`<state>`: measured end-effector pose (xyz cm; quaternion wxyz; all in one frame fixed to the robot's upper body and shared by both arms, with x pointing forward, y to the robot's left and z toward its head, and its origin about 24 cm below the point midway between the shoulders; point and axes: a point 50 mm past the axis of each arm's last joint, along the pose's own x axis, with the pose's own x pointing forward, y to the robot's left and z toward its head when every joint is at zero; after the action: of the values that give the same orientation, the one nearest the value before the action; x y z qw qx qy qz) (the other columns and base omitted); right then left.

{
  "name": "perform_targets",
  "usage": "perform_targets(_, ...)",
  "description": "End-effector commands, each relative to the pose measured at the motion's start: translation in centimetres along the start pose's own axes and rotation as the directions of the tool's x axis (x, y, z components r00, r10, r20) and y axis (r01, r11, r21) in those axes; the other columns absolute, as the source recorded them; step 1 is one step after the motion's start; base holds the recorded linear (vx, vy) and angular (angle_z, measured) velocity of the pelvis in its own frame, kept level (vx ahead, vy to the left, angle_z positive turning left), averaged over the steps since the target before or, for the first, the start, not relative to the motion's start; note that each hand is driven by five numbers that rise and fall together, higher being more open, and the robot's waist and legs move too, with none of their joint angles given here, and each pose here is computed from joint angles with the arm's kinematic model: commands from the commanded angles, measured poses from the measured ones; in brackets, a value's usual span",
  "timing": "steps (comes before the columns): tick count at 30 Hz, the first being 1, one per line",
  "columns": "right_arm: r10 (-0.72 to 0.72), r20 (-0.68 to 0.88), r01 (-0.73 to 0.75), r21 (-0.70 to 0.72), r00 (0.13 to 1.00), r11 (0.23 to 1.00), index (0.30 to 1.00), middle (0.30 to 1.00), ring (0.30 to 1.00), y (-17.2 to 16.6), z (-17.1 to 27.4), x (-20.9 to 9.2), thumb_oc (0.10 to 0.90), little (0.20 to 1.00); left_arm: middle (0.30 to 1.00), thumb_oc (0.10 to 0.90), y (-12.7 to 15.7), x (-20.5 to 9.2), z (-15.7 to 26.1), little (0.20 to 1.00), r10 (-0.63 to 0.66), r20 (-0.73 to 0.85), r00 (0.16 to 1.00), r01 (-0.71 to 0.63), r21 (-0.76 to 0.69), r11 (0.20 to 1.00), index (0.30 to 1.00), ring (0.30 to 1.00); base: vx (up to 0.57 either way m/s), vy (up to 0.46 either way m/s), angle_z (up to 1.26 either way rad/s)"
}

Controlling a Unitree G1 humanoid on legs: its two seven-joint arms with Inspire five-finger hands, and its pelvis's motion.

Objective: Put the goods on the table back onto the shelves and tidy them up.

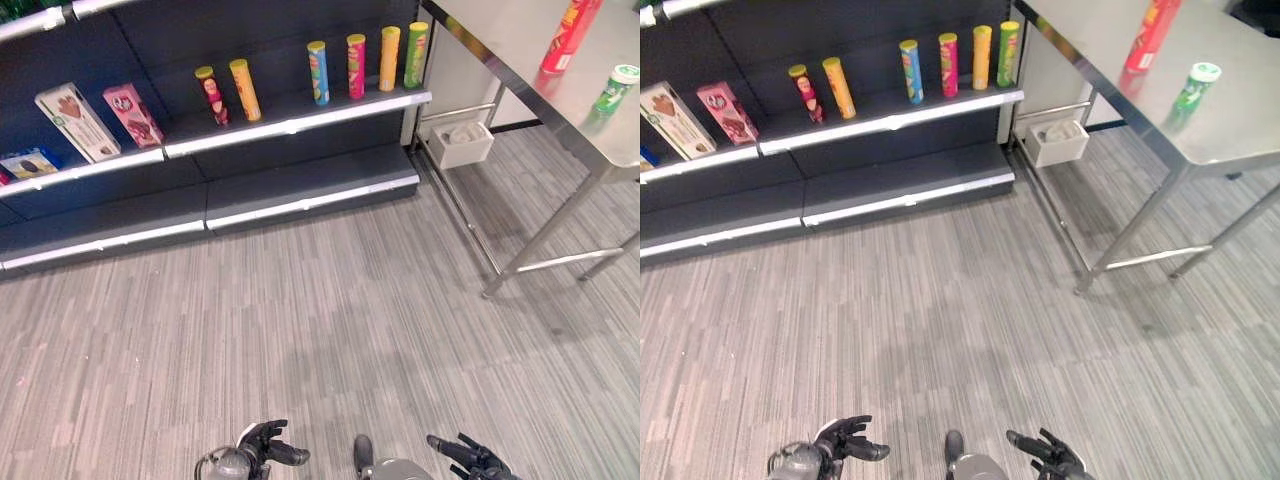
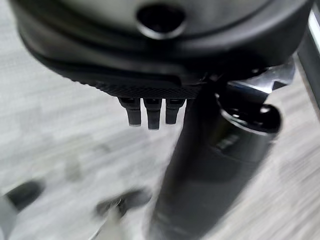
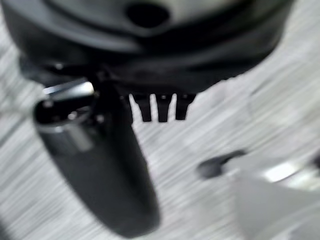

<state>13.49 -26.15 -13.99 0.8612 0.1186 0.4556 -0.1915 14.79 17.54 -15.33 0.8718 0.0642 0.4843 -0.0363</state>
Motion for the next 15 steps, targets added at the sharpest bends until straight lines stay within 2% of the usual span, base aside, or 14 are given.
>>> perform_targets(1, -0.095, -0.059, 0.094, -0.023, 0.994, 0.995, 0.900, 0.900, 0.900, -1.8, -2.1, -0.6, 0.800, 0.900, 0.900, 0.800, 0.4, -0.1, -0.1, 0.900, 0.008, 0.019, 1.000, -0.010, 0.106, 0.994, 0.900, 0.900, 0.42, -0.236, -0.38)
perform_targets(7, -0.071, -0.096, 0.064, -0.080, 0.993, 0.995, 0.900, 0.900, 0.900, -1.0, -3.2, -0.7, 0.800, 0.900, 0.900, 0.800, 1.3, -0.7, -2.4, 0.900, 0.065, -0.049, 0.997, -0.067, -0.034, 0.997, 0.900, 0.900, 0.43, 0.032, -0.56)
perform_targets(11, -0.075, -0.148, 0.071, -0.028, 0.986, 0.997, 0.900, 0.900, 0.900, -1.0, -4.7, -1.0, 0.800, 0.900, 0.900, 0.800, 2.0, -2.2, -7.2, 0.900, 0.111, -0.221, 0.969, -0.147, -0.153, 0.977, 0.900, 0.900, 0.60, 0.090, -1.40)
perform_targets(13, -0.085, -0.171, 0.085, -0.007, 0.982, 0.996, 0.900, 0.900, 0.900, -1.3, -5.3, -1.2, 0.800, 0.900, 0.900, 0.800, 2.2, -2.4, -7.4, 0.900, 0.116, -0.229, 0.967, -0.154, -0.156, 0.976, 0.900, 0.900, 0.26, 0.135, -1.99)
perform_targets(15, -0.096, -0.189, 0.105, 0.043, 0.977, 0.993, 0.900, 0.900, 0.900, -1.4, -5.8, -1.4, 0.800, 0.900, 0.900, 0.800, 2.2, -2.5, -7.7, 0.900, 0.108, -0.236, 0.966, -0.145, -0.143, 0.979, 0.900, 0.900, 0.34, 0.221, -0.86)
